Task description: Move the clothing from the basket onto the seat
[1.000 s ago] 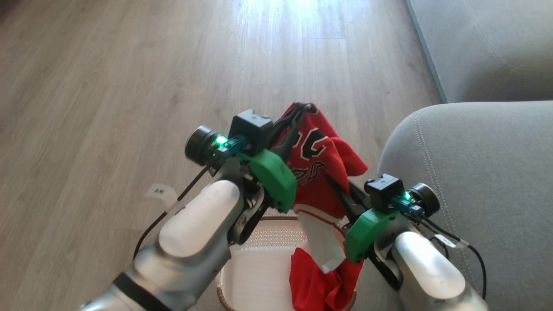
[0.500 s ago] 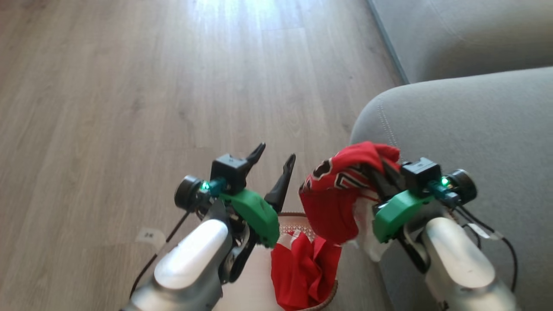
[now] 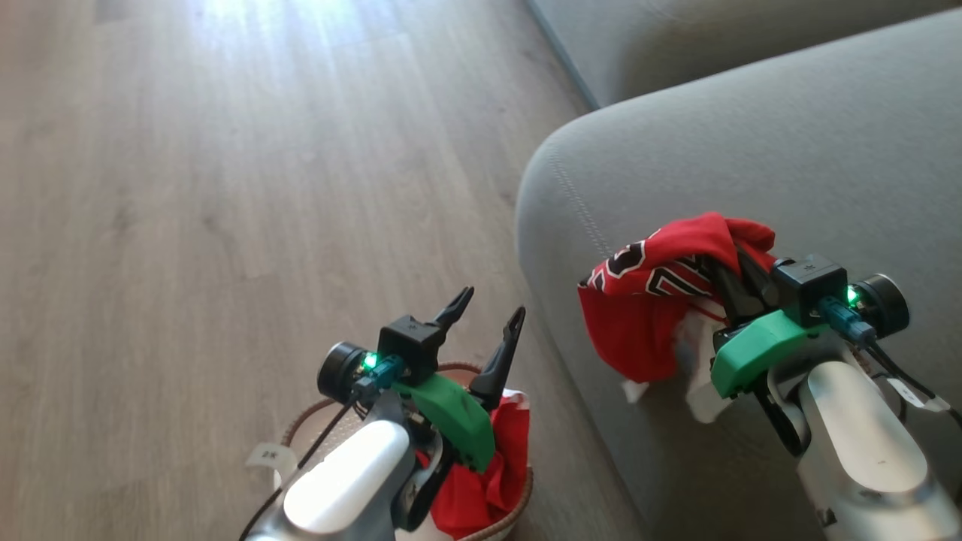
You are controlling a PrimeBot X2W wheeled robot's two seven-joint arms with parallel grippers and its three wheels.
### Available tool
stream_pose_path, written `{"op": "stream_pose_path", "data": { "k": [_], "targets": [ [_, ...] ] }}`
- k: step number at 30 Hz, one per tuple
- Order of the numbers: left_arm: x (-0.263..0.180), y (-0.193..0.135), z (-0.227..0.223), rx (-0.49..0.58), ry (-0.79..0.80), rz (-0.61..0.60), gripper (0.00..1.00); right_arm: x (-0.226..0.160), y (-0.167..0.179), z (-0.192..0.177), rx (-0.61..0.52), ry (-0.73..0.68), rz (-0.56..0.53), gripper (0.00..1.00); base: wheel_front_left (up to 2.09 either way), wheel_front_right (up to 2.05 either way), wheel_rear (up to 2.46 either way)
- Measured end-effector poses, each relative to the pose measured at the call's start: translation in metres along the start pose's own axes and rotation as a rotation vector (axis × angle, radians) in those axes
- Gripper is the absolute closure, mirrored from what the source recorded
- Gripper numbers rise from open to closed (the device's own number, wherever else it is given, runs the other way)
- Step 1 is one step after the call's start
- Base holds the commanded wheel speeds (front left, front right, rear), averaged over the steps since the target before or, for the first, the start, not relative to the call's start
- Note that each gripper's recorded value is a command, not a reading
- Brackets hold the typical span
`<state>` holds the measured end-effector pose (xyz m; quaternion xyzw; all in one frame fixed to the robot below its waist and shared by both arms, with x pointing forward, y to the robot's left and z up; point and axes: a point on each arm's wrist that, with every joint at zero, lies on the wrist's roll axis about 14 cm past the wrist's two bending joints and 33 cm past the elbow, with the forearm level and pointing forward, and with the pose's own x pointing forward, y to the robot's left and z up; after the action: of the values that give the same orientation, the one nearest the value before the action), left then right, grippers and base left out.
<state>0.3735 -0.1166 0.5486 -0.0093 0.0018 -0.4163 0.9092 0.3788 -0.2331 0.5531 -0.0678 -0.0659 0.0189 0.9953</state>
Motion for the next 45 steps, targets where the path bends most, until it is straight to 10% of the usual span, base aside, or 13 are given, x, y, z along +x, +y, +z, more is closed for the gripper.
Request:
{"op": "stream_pose_path", "data": {
  "k": [20, 36, 45],
  "targets": [
    [0.024, -0.039, -0.033, -0.056, 0.037, -0.129, 0.00, -0.017, -0.039, -0.022, -0.008, 0.086, -0.114, 1.00, 0.00, 0.00, 0.00],
    [0.042, 0.030, -0.035, -0.050, -0.021, -0.023, 0.00, 0.142, -0.104, 0.072, -0.163, -0.076, -0.164, 1.00, 0.00, 0.00, 0.00],
    [0.051, 0.079, -0.051, -0.037, -0.027, 0.034, 0.00, 0.211, -0.142, 0.045, -0.259, -0.018, -0.256, 1.00, 0.00, 0.00, 0.00]
  ]
}}
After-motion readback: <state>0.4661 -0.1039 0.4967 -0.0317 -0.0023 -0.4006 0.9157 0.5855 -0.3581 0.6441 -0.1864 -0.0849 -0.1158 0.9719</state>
